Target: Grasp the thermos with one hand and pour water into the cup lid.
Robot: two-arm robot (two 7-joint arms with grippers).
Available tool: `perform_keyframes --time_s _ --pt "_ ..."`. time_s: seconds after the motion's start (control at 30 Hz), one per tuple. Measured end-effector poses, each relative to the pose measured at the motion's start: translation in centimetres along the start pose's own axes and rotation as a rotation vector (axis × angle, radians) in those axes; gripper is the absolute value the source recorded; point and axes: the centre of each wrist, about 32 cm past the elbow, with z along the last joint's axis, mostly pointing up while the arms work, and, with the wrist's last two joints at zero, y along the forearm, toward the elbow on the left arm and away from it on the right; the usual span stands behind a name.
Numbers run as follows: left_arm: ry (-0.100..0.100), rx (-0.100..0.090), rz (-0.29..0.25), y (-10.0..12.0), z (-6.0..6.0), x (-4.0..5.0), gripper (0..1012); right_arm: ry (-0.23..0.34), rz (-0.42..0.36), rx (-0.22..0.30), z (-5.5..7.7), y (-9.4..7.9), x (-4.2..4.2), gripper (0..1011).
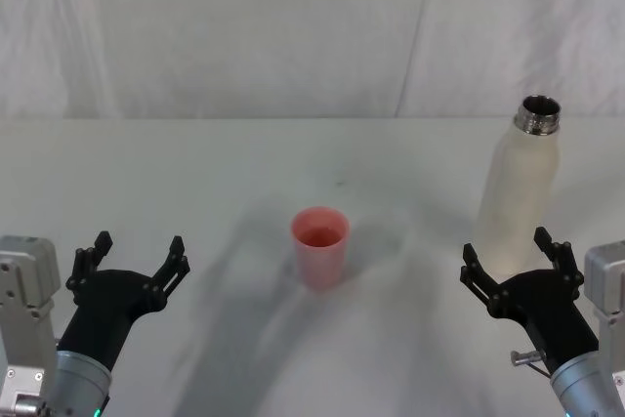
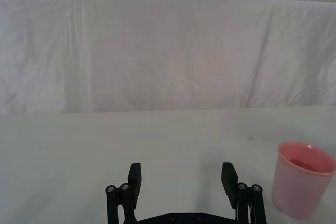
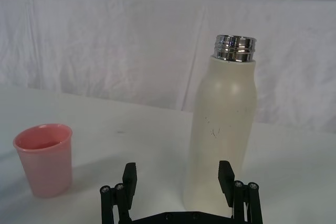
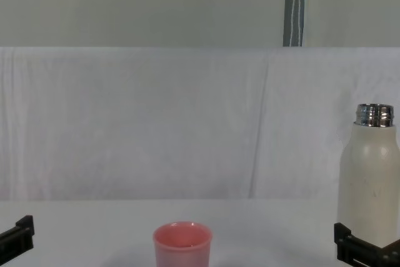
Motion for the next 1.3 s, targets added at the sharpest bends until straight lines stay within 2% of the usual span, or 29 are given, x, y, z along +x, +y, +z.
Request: perform_keyframes --time_s 1.3 --pt "0.000 0.000 0.000 0.00 0.00 0.00 1001 0.000 0.000 0.000 0.00 0.00 0.00 1002"
